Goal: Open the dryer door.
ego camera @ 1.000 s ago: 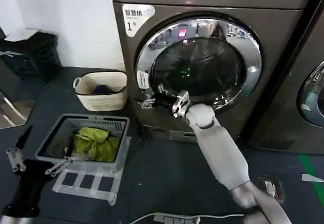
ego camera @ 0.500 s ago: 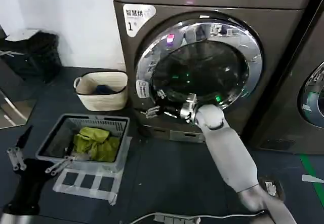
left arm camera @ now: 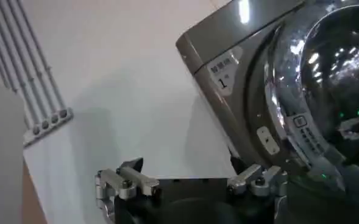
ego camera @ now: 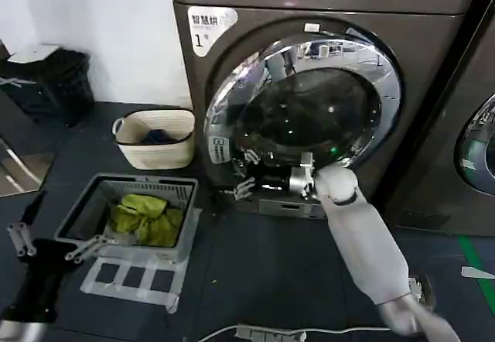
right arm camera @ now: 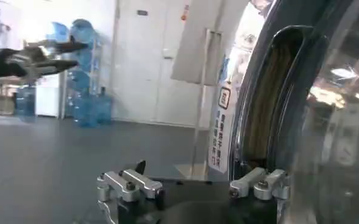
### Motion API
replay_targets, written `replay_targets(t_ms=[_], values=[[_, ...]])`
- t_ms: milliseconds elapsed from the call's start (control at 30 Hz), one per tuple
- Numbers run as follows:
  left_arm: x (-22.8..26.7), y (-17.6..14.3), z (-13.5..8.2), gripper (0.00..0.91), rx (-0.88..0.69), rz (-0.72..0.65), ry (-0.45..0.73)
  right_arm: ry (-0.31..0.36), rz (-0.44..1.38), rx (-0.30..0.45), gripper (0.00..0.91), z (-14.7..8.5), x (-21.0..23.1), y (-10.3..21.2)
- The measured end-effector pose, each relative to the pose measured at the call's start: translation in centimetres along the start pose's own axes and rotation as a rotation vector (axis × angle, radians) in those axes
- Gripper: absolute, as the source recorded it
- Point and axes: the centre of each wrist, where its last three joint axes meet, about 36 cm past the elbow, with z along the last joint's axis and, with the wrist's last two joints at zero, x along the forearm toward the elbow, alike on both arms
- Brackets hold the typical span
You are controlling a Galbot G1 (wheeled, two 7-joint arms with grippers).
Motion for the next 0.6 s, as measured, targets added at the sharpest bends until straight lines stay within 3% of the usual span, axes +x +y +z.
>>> replay_targets(t_ms=[600], values=[[-0.8,0.4,0.3,0.907,0.039,0.004,0.004,0.027,-0.143,0.010,0.907,1.4,5.6,3.9]])
